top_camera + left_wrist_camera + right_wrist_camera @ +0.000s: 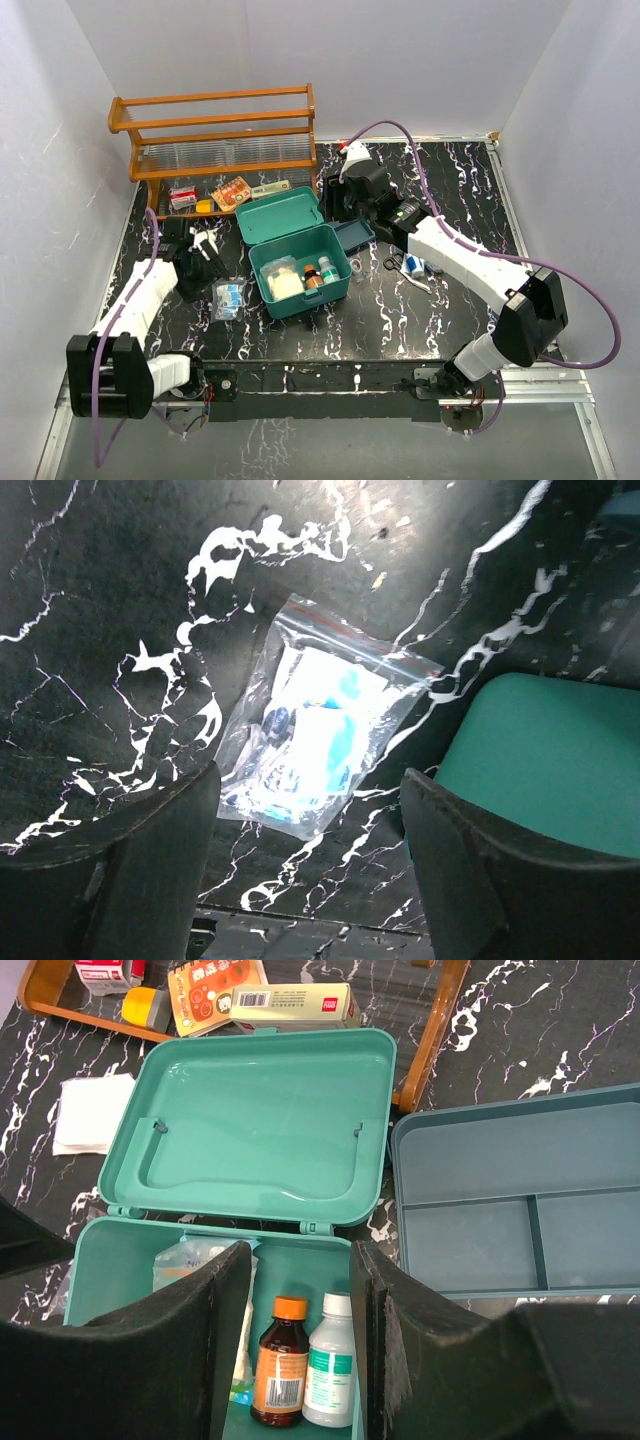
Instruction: Organize the medicine kit
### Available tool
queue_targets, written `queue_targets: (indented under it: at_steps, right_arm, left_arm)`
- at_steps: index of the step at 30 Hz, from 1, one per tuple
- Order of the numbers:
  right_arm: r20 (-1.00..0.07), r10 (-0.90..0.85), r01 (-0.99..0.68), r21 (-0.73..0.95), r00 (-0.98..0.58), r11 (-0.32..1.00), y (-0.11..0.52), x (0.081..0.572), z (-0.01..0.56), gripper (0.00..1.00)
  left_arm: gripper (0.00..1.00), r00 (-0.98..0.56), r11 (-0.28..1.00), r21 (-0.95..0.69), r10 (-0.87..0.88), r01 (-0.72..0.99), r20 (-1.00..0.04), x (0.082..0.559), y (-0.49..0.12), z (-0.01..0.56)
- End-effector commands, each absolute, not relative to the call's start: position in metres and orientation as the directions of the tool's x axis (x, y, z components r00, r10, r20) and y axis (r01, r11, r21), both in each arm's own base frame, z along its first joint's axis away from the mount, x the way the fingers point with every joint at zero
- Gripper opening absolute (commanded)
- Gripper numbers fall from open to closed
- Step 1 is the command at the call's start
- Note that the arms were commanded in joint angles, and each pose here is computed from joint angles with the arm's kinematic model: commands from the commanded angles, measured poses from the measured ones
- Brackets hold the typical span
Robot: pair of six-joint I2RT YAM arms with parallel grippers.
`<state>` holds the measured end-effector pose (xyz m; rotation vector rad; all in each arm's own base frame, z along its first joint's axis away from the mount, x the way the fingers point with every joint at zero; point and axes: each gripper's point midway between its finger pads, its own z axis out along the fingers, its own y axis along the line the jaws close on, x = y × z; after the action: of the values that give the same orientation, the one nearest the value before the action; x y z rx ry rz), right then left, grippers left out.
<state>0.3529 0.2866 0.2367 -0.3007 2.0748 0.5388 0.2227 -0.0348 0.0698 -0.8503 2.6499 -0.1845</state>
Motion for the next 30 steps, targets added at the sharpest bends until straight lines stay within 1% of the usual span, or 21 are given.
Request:
queue_targets:
  at_steps: [1, 4, 8, 13, 15, 18, 20, 22, 24, 27, 30]
  right_arm:
    - [-0.884, 0.042, -0.445, 0.275, -0.466, 0.852, 0.293, 0.362, 0.263, 0.42]
    - [-0.887, 0.04, -0.451, 0.272, -0.46, 0.85, 0.292, 0.361, 0.266, 0.42]
    - [-0.893, 0.042, -0.453, 0.267, -0.448, 0.851, 0.29, 0.359, 0.27, 0.42]
    - [-0.895, 0.04, -0.452, 0.262, -0.445, 0.853, 0.287, 0.356, 0.269, 0.42]
    - [-0.894, 0.038, -0.448, 0.259, -0.446, 0.856, 0.285, 0.356, 0.268, 0.42]
    - [-0.895, 0.033, -0.449, 0.255, -0.444, 0.857, 0.285, 0.356, 0.267, 0.42]
    - [-0.897, 0.032, -0.45, 0.251, -0.44, 0.857, 0.285, 0.358, 0.269, 0.42]
    - [-0.9, 0.03, -0.452, 0.248, -0.435, 0.857, 0.286, 0.359, 0.271, 0.42]
    - [-0.902, 0.029, -0.453, 0.244, -0.431, 0.858, 0.286, 0.36, 0.271, 0.42]
    - [-0.903, 0.029, -0.451, 0.242, -0.429, 0.859, 0.286, 0.361, 0.272, 0.42]
    - [-0.903, 0.027, -0.454, 0.241, -0.429, 0.858, 0.287, 0.362, 0.272, 0.42]
  left_arm:
    - [0.68, -0.803, 0.81, -0.199, -0.581, -0.552, -0.135, 0.203, -0.043, 0.054]
    - [0.64, -0.789, 0.787, -0.176, -0.609, -0.591, -0.078, 0.195, -0.045, 0.04]
    - [0.66, -0.781, 0.779, -0.172, -0.621, -0.603, -0.073, 0.195, -0.043, 0.036]
    - [0.66, -0.783, 0.774, -0.166, -0.622, -0.612, -0.014, 0.19, -0.048, 0.028]
    - [0.64, -0.773, 0.764, -0.149, -0.635, -0.627, -0.002, 0.189, -0.047, 0.025]
    - [0.57, -0.756, 0.748, -0.138, -0.654, -0.649, 0.013, 0.19, -0.047, 0.02]
    - [0.47, -0.741, 0.733, -0.137, -0.671, -0.666, 0.015, 0.191, -0.048, 0.019]
    - [0.34, -0.72, 0.712, -0.141, -0.693, -0.688, 0.014, 0.191, -0.049, 0.019]
    - [0.26, -0.703, 0.695, -0.142, -0.712, -0.705, 0.005, 0.192, -0.048, 0.019]
    - [0.18, -0.688, 0.688, -0.14, -0.724, -0.712, -0.05, 0.198, -0.041, 0.026]
    - [0.15, -0.689, 0.69, -0.169, -0.721, -0.704, -0.076, 0.204, -0.041, 0.029]
